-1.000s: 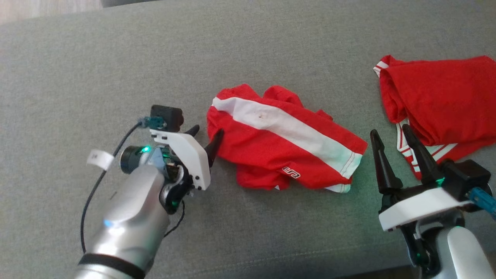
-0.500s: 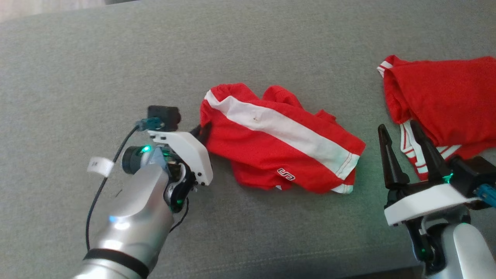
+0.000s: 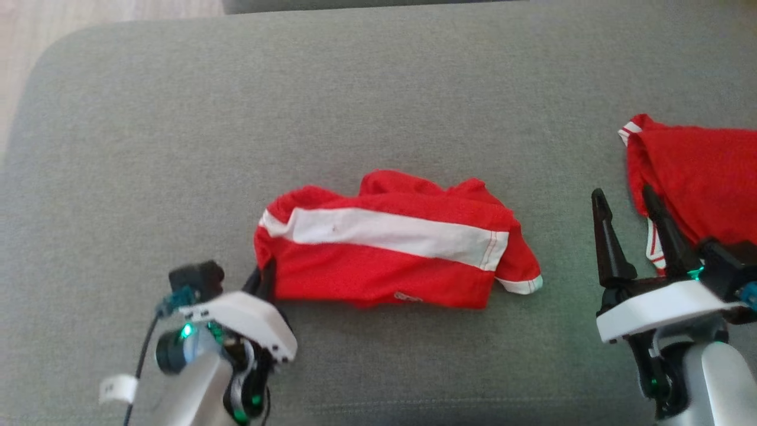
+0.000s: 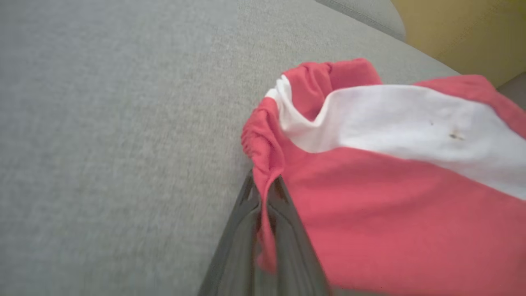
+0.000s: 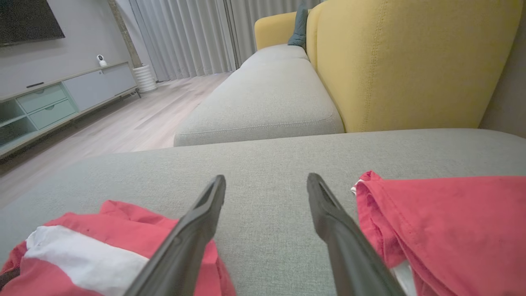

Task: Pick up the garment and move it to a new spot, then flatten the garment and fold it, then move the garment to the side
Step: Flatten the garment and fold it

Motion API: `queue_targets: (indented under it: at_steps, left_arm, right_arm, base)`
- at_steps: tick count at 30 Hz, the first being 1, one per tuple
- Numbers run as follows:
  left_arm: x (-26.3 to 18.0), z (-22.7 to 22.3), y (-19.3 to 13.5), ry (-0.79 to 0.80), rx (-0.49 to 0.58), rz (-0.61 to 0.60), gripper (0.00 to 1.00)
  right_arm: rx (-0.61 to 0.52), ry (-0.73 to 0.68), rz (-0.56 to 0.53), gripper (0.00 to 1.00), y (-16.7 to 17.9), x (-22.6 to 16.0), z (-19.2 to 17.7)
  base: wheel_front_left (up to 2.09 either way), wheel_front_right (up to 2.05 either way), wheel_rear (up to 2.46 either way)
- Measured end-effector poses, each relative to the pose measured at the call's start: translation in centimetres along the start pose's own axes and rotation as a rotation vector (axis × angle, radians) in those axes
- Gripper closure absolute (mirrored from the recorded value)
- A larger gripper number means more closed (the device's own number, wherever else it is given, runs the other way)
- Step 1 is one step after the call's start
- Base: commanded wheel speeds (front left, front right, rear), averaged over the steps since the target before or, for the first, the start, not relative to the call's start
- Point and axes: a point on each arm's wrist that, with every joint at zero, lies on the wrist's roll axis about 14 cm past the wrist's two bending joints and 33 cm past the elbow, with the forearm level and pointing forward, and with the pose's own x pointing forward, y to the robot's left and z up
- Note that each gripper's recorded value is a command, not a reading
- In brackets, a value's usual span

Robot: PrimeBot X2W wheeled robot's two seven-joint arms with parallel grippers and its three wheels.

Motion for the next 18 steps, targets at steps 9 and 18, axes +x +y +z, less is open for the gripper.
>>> queue_targets:
  at_steps: [9, 18]
  left_arm:
    - [-3.1, 0.5, -0.8, -0.061, 0.001, 0.005, 0.0]
    - [-5.5, 9.3, -0.8, -0.415, 0.222, 0.003, 0.0]
  right_arm:
    - [-0.01, -0.006, 0.035, 0.0, 1.1, 0.0, 0.6]
    - [-0.04, -0.006, 0.041, 0.0, 1.2, -1.0, 1.0]
  base:
    - [0.0, 0.0, 0.0]
    - [0.0, 0.0, 0.0]
